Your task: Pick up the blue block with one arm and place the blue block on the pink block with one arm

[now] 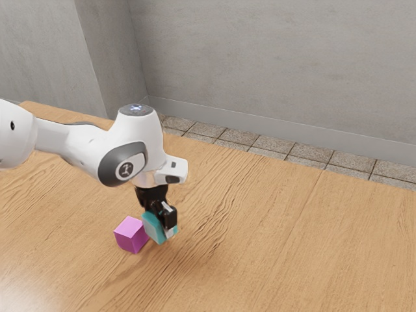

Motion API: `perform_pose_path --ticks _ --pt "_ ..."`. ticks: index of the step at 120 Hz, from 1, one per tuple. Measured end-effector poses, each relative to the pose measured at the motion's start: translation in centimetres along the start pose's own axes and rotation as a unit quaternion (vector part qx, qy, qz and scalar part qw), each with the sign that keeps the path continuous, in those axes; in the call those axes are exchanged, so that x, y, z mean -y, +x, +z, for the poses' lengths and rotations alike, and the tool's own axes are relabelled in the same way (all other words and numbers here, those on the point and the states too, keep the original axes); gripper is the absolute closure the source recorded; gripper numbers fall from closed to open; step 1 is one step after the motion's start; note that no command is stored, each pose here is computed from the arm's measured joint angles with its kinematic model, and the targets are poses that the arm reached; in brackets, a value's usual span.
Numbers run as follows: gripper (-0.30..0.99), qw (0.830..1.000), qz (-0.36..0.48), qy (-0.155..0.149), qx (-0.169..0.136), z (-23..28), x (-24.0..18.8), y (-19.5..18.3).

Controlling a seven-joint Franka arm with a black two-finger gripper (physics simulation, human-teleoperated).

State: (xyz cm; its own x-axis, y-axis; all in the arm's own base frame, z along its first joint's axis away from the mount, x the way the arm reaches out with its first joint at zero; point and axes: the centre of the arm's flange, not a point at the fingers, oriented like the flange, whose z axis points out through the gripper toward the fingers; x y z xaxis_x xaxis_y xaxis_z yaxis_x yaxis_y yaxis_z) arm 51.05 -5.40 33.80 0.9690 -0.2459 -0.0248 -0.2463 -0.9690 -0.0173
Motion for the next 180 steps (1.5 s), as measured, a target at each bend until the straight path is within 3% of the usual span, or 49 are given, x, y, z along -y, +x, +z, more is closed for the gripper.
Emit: perform_pose_path --ticks 18,34,50,84,101,155,180 --pt "0.37 0.997 -0.072 -0.002 0.001 0.2 7.3 -1.6" --pt "0.37 0.995 -0.099 -0.003 0.002 0.2 9.9 -2.5" --pt "0.37 0.996 -0.086 -0.002 0.001 0.2 8.6 -2.0" --pt "0.37 1.0 0.001 0.0 0.0 0.0 -0.1 0.0" --pt "0.37 1.0 0.023 0.001 0.0 0.0 -2.3 0.3" --pt "0.38 0.999 -0.044 -0.001 0.001 0.1 4.4 -0.8" --pt "0.38 0.998 -0.055 -0.005 0.001 0.2 5.2 -1.9"
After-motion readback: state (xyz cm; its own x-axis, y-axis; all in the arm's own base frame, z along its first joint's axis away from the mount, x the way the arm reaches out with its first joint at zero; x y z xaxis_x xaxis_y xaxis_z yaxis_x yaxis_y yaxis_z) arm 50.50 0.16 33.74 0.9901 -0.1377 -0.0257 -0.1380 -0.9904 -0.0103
